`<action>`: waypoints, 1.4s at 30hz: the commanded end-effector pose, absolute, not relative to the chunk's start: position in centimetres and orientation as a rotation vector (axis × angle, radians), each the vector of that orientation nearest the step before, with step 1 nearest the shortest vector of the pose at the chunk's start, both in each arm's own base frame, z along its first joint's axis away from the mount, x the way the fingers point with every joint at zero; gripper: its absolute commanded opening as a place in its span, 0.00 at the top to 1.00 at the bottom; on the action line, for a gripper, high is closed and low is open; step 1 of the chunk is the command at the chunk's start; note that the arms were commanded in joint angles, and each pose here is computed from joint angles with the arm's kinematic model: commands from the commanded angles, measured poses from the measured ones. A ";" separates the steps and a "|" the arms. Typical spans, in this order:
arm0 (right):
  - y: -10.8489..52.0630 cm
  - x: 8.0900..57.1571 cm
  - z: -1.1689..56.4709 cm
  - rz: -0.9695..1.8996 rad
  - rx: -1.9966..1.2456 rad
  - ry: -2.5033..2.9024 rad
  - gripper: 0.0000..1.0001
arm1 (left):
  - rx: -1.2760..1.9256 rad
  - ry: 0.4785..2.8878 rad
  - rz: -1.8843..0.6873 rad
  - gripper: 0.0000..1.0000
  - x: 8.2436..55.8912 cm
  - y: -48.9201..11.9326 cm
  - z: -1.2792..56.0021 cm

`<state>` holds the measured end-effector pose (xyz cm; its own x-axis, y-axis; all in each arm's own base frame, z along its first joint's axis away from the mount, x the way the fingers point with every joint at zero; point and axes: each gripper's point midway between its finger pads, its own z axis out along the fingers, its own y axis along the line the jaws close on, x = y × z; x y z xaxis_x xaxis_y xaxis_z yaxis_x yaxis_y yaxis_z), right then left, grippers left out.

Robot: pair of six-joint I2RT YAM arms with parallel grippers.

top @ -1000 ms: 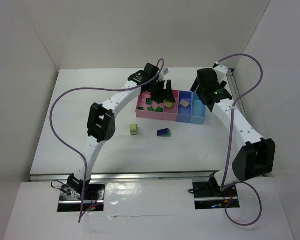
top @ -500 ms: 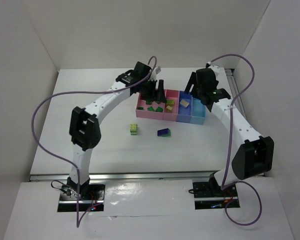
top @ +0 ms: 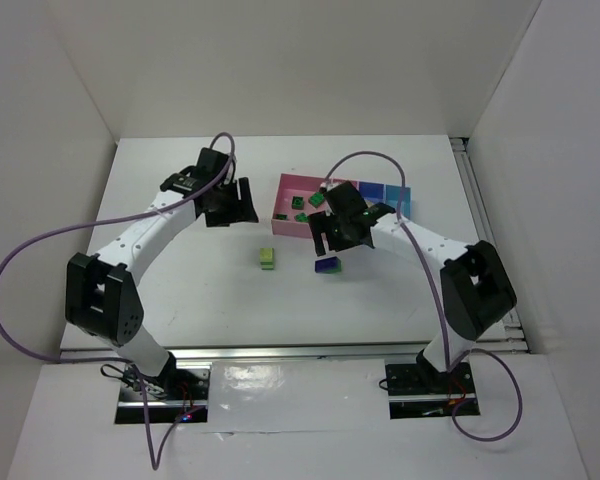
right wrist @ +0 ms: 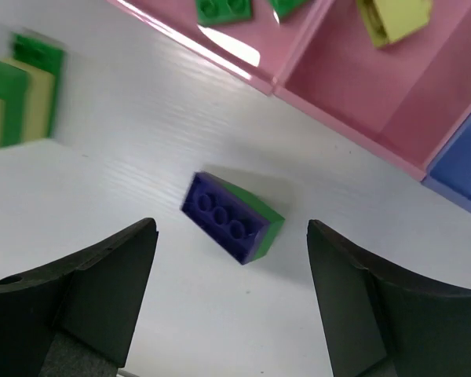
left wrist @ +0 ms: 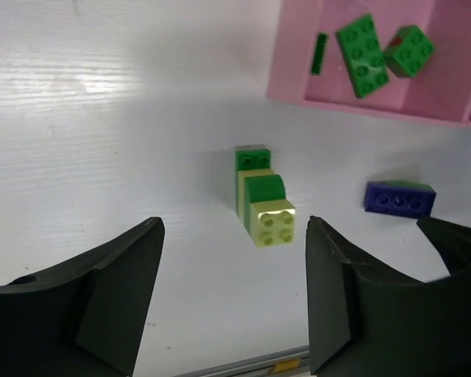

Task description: Sort the legos into containers by color

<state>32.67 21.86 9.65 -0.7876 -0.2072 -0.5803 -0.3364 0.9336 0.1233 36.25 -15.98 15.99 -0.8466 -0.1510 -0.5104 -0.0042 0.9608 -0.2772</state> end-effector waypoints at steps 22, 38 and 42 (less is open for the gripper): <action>24.7 28.8 5.0 0.375 -0.584 2.620 0.16 | -0.181 2.521 -0.476 0.35 37.9 -16.8 17.4; 24.2 29.2 5.3 0.107 -0.534 2.601 0.65 | -0.148 2.513 -0.484 0.35 37.9 -16.5 18.0; 25.3 29.4 8.3 0.206 -0.533 2.538 0.80 | -0.065 2.489 -0.573 0.35 37.9 -17.8 19.5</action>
<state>28.18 23.64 3.47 -0.8243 -0.3739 -0.4251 -0.4087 0.9126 -0.0101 36.96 -16.73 16.64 -0.8553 -0.2050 -0.4758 -0.0163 0.9286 -0.3708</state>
